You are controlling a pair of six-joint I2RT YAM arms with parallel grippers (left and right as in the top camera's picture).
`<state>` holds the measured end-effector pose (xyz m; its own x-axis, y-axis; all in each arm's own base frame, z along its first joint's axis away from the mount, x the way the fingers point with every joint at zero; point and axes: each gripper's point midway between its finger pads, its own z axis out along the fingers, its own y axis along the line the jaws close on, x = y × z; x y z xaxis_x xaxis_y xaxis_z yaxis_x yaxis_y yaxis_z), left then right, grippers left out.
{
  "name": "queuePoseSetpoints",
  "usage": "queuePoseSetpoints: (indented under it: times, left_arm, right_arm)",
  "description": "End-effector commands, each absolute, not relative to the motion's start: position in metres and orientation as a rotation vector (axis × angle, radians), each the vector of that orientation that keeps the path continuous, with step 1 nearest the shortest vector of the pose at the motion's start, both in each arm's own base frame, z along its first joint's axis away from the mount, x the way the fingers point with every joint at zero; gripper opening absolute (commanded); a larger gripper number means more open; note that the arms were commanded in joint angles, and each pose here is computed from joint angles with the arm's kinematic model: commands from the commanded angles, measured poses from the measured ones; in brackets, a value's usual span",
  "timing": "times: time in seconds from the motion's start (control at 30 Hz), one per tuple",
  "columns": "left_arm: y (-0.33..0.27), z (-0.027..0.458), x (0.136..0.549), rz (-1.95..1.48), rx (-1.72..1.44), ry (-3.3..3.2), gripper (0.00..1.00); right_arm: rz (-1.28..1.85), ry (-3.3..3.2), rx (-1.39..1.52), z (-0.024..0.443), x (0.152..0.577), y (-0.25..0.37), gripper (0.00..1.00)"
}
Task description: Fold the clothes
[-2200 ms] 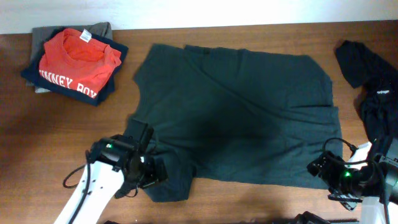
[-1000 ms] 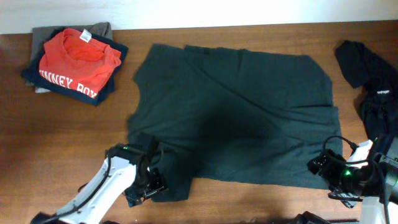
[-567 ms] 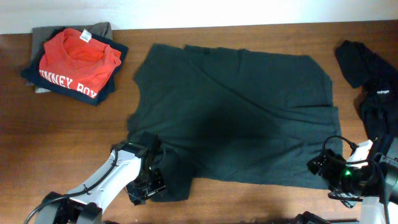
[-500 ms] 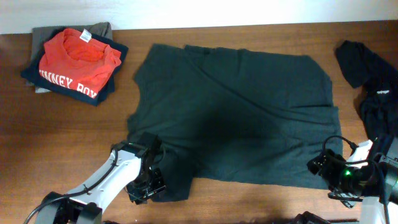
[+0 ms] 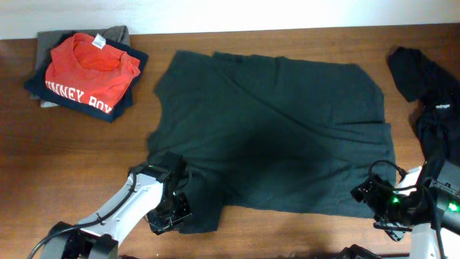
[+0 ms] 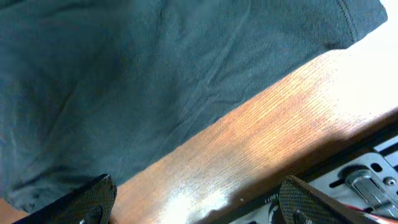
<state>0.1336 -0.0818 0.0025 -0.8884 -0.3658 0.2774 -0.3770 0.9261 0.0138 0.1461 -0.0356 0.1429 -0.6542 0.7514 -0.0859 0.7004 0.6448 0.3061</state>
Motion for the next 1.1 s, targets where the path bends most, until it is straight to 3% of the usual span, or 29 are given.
queuePoseSetpoints:
  times: [0.0, 0.37, 0.63, 0.8, 1.07]
  left_arm:
    - [-0.075, -0.001, 0.131, 0.016, 0.551, -2.809, 0.01]
    - [-0.077, -0.002, 0.134, 0.028, 0.551, -2.818, 0.01]
    - [-0.079, -0.001, 0.132, 0.048, 0.541, -2.810, 0.01]
    - [-0.085, 0.000, 0.131, 0.093, 0.538, -2.792, 0.01]
    - [-0.085, 0.000, 0.131, 0.094, 0.538, -2.792, 0.01]
  right_arm:
    - [0.371, 2.635, 1.217, 0.142, 0.149, -0.037, 0.89]
    - [0.086, 2.513, 1.646, 0.122, 0.143, -0.078, 0.89]
    - [-0.033, 2.452, 1.776, 0.103, 0.160, -0.106, 0.89]
    - [-0.237, 2.376, 1.930, 0.090, 0.152, -0.128, 0.89]
    - [-0.267, 2.327, 2.089, 0.077, 0.137, -0.145, 0.89]
